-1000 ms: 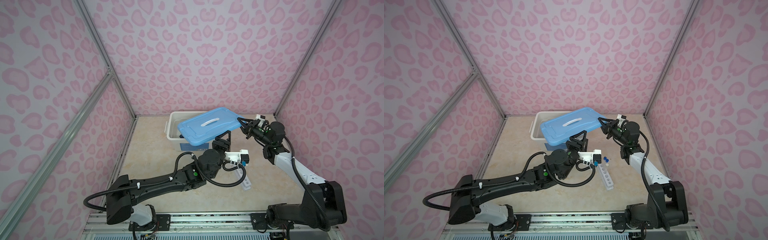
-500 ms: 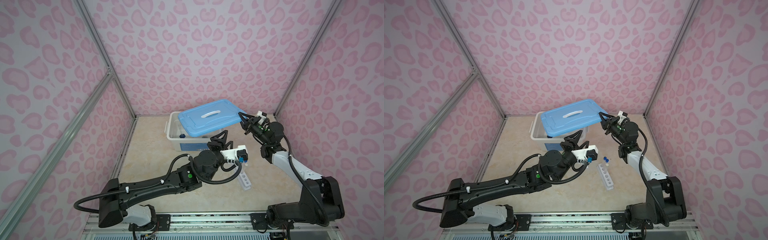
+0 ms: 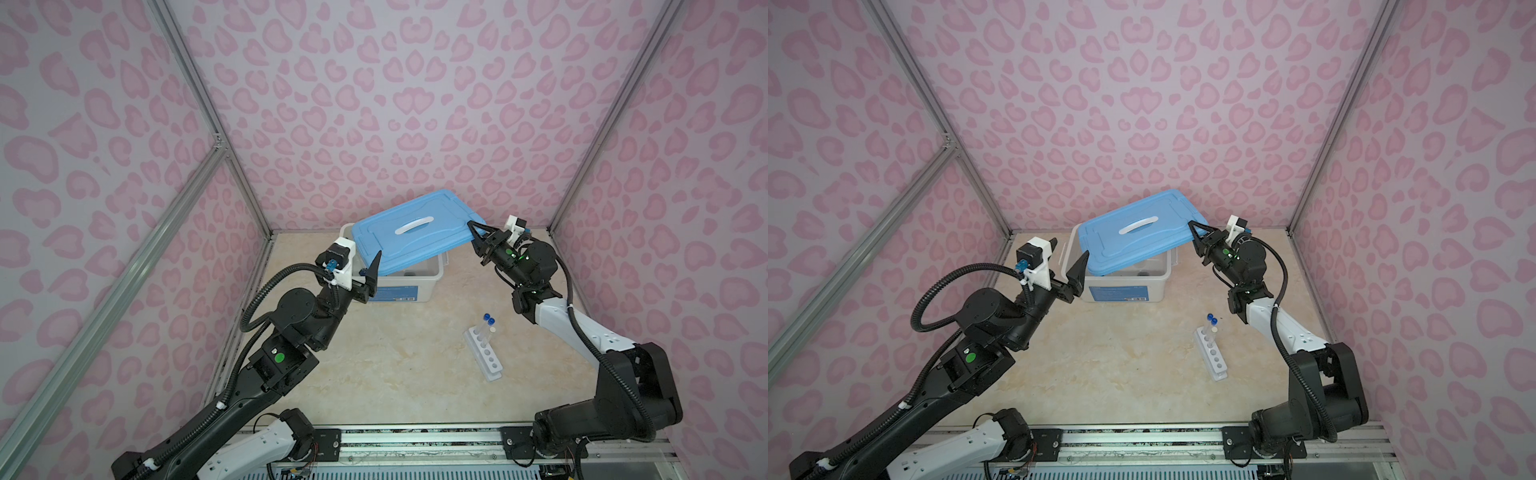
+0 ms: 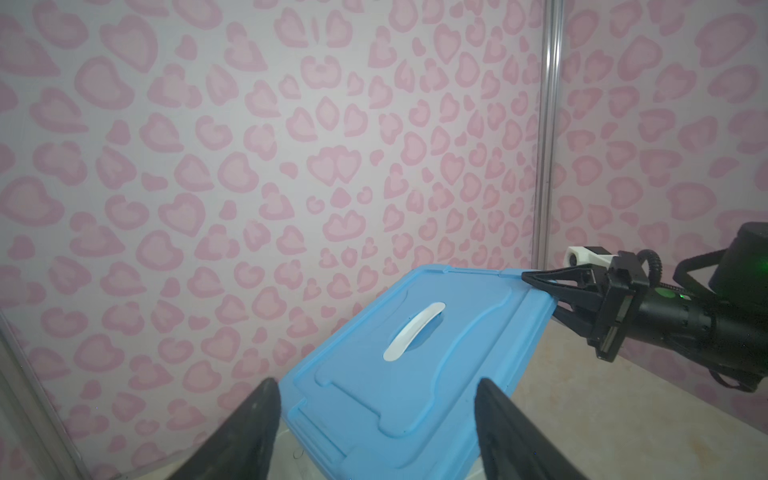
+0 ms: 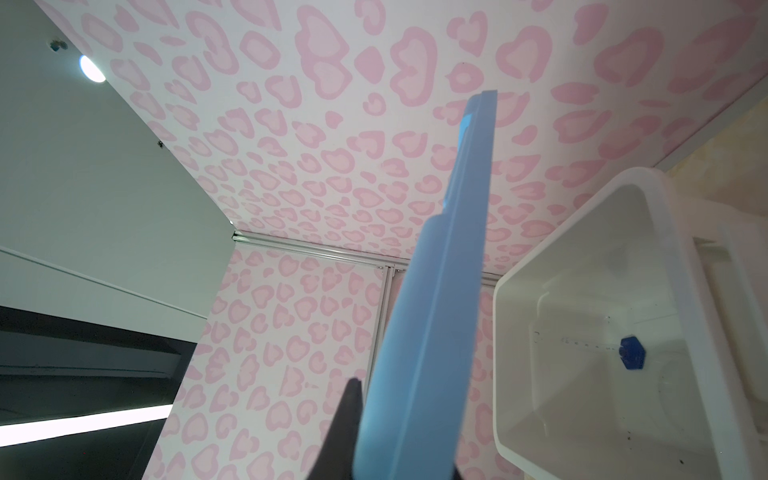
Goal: Organize the chemistry lab equipment
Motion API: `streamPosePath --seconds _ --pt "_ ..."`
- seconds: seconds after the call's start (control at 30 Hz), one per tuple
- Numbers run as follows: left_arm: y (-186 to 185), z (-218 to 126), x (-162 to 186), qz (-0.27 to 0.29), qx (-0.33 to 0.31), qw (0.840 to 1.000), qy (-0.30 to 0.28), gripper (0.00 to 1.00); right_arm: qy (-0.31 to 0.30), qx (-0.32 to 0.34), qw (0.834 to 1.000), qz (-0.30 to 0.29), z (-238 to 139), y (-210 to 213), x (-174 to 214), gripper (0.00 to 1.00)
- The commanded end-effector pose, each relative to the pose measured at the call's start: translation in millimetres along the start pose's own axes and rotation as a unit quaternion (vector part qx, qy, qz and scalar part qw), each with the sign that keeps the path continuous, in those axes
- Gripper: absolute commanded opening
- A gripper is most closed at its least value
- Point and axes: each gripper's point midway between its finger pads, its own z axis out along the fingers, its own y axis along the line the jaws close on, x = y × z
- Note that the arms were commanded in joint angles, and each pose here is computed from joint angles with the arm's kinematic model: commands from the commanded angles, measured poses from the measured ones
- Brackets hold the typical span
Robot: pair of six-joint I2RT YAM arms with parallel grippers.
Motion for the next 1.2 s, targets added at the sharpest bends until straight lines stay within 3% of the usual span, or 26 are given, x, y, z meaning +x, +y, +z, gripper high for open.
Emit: streamPosePath --seconds 0.0,0.13,0.3,0.73,1.17 --pt "25.1 -4.1 29.4 -0.106 -0.031 0.993 0.051 0.75 -0.006 -0.058 0.998 -0.028 12.4 18.4 7.5 0.00" --pt "60.4 -11.3 45.1 -0.168 -0.072 0.981 0.062 0.75 -0.002 -0.088 0.996 -0.010 33.5 8.2 24.5 0.00" --pt "83.6 -15.0 57.9 -0.200 -0.095 0.972 0.073 0.75 -0.011 -0.089 0.996 -0.008 55.6 -12.9 36.6 0.00" --pt "105.3 -14.3 82.9 -0.222 -0.111 0.964 0.094 0.74 -0.060 0.004 0.996 -0.065 58.0 -57.4 43.5 0.00" --pt "107.5 -12.7 87.3 -0.213 -0.111 0.965 0.102 0.74 -0.073 0.035 0.995 -0.064 58.4 -86.6 50.7 0.00"
